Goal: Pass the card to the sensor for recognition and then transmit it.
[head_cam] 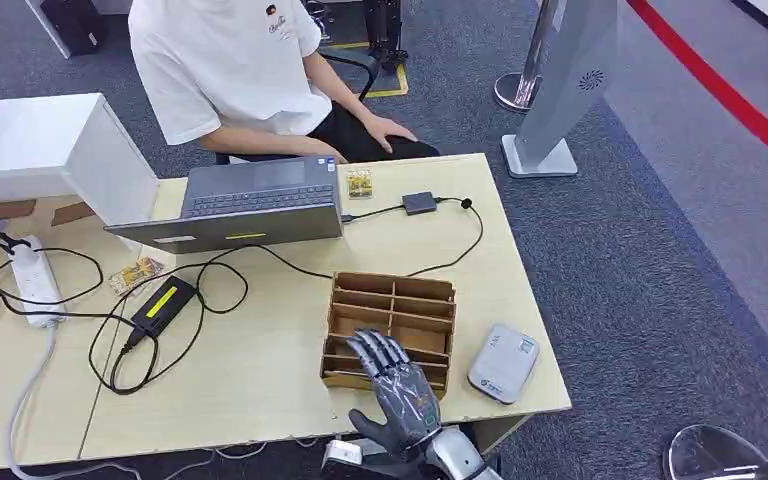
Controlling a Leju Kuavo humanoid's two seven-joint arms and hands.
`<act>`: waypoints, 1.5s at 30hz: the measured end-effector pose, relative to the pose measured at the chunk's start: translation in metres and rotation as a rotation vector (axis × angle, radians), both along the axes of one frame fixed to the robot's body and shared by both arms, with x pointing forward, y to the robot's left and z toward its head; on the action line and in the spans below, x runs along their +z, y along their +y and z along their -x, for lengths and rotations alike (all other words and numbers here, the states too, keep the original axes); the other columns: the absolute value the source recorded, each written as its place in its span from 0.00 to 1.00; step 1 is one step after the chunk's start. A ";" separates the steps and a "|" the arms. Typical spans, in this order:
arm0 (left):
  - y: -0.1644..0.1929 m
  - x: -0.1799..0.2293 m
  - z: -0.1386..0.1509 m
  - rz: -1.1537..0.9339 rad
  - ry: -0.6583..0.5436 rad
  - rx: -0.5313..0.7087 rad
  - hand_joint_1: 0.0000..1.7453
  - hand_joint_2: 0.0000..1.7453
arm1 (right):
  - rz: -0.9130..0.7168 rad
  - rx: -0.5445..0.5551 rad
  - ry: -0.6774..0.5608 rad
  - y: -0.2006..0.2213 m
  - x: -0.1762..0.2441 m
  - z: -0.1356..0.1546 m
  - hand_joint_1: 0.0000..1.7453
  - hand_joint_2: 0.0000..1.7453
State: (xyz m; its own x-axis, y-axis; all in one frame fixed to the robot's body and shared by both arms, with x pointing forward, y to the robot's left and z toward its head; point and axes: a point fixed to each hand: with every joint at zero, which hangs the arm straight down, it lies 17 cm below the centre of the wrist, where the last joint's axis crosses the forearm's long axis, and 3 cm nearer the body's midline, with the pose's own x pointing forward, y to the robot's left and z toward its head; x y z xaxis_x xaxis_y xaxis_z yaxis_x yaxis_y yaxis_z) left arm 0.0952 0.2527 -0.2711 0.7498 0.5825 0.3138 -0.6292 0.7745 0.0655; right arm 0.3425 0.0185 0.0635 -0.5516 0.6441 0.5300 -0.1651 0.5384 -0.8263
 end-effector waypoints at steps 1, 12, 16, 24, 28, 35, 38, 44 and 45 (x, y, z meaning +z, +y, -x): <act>0.000 0.000 0.000 0.001 -0.001 0.001 0.00 1.00 | -0.002 -0.002 -0.005 0.000 0.001 -0.001 1.00 1.00; -0.001 0.000 0.000 0.013 -0.007 0.039 0.00 1.00 | -0.028 -0.016 -0.022 -0.005 0.009 -0.007 0.82 1.00; 0.000 0.000 0.001 0.016 -0.006 0.057 0.00 1.00 | -0.046 -0.026 -0.027 -0.007 0.014 -0.009 0.82 1.00; 0.001 0.000 0.001 0.020 -0.009 0.082 0.00 1.00 | -0.058 -0.034 -0.028 -0.010 0.017 -0.011 0.77 1.00; 0.005 0.000 0.003 -0.001 -0.005 0.104 0.00 1.00 | -0.065 -0.038 -0.029 -0.012 0.017 -0.010 0.77 1.00; 0.007 0.000 0.007 -0.004 0.006 0.132 0.00 1.00 | -0.092 -0.053 -0.020 -0.017 0.022 -0.013 0.77 1.00; 0.007 -0.001 0.008 0.000 0.007 0.141 0.00 1.00 | -0.125 -0.059 -0.003 -0.020 0.027 -0.014 0.77 1.00; 0.006 -0.001 0.008 0.011 0.008 0.156 0.00 1.00 | -0.177 -0.059 0.028 -0.026 0.040 -0.021 0.77 1.00; 0.005 -0.001 0.008 0.012 0.008 0.157 0.00 1.00 | -0.180 -0.058 0.030 -0.026 0.042 -0.021 0.77 1.00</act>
